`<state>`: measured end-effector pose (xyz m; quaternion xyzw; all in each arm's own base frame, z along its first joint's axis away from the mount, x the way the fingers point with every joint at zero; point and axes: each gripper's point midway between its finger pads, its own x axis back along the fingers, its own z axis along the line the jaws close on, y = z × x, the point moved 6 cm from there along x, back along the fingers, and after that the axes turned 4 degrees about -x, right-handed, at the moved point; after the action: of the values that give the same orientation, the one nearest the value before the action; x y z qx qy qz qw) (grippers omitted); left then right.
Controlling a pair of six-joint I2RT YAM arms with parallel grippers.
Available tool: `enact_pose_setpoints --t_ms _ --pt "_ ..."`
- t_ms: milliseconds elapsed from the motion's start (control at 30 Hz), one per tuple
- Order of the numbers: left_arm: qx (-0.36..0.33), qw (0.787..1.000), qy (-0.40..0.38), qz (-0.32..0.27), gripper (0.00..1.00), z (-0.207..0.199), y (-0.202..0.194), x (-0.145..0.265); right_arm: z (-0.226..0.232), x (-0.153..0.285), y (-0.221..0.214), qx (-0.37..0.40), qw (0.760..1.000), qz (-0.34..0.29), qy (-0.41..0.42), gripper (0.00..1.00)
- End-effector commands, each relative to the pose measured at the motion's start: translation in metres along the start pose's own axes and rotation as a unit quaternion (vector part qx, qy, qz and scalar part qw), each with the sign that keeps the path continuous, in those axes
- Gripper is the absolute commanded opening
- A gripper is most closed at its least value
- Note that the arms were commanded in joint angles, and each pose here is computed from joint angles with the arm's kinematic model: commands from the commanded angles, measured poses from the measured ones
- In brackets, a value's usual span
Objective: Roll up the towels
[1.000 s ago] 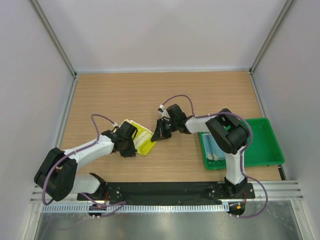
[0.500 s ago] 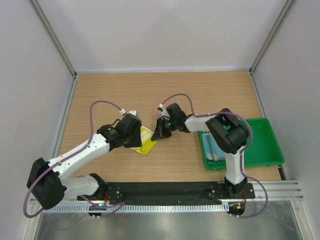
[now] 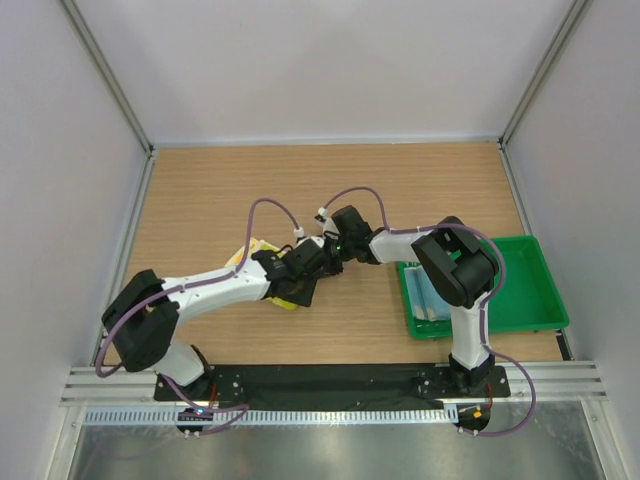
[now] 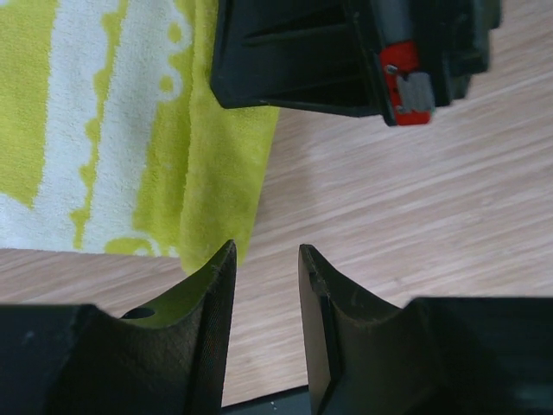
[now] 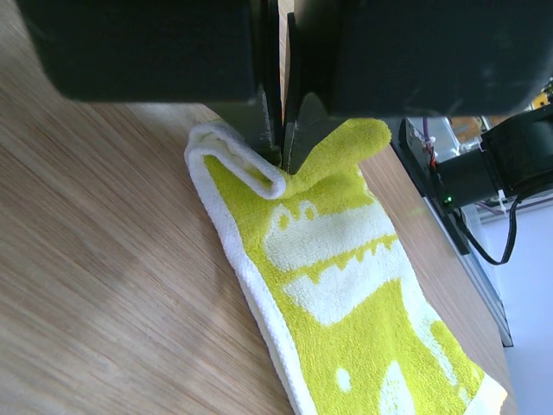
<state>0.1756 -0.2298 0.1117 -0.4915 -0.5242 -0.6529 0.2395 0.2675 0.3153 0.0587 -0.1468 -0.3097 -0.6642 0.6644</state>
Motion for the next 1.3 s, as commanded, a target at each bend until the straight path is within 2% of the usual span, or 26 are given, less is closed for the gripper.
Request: enact_pose_setpoints --t_ms 0,300,400,433,500,600,700,733,800,1033,1267 --pt "-0.011 0.999 0.025 -0.021 0.36 0.001 0.012 -0.008 -0.012 0.001 0.0 0.011 0.999 -0.005 -0.043 0.01" --pt "-0.022 0.996 0.081 0.028 0.36 0.014 -0.013 -0.037 -0.013 0.0 -0.002 0.013 0.999 -0.002 -0.044 0.01" --pt "-0.022 0.995 0.089 0.031 0.41 0.018 -0.019 -0.039 -0.014 0.0 -0.001 0.012 0.999 -0.002 -0.045 0.01" --pt "-0.02 0.995 0.09 0.03 0.47 0.019 -0.019 -0.038 -0.013 0.0 -0.001 0.014 0.999 -0.003 -0.044 0.01" --pt "-0.019 0.994 0.098 0.033 0.51 0.023 -0.026 -0.038 -0.013 -0.001 -0.001 0.014 0.999 -0.002 -0.045 0.01" --pt "-0.012 0.994 0.107 0.036 0.52 0.03 -0.037 -0.038 -0.016 0.0 -0.004 0.01 0.999 0.007 -0.052 0.01" --pt "-0.006 0.993 0.115 0.036 0.39 0.036 -0.046 -0.038 -0.019 -0.001 -0.004 0.01 0.998 0.01 -0.056 0.01" --pt "-0.005 0.993 0.112 0.035 0.27 0.035 -0.046 -0.037 -0.019 -0.002 -0.003 0.011 0.998 0.012 -0.056 0.01" --pt "0.0 0.993 0.111 0.029 0.17 0.036 -0.046 -0.036 -0.02 -0.005 -0.003 0.01 0.998 0.014 -0.058 0.01" --pt "0.003 0.997 0.056 0.048 0.01 0.02 -0.047 -0.042 -0.019 -0.007 0.005 0.016 0.998 0.018 -0.063 0.01" --pt "0.029 0.998 -0.026 0.042 0.0 -0.007 -0.027 -0.03 -0.016 0.006 0.021 0.027 0.997 0.005 -0.072 0.01"
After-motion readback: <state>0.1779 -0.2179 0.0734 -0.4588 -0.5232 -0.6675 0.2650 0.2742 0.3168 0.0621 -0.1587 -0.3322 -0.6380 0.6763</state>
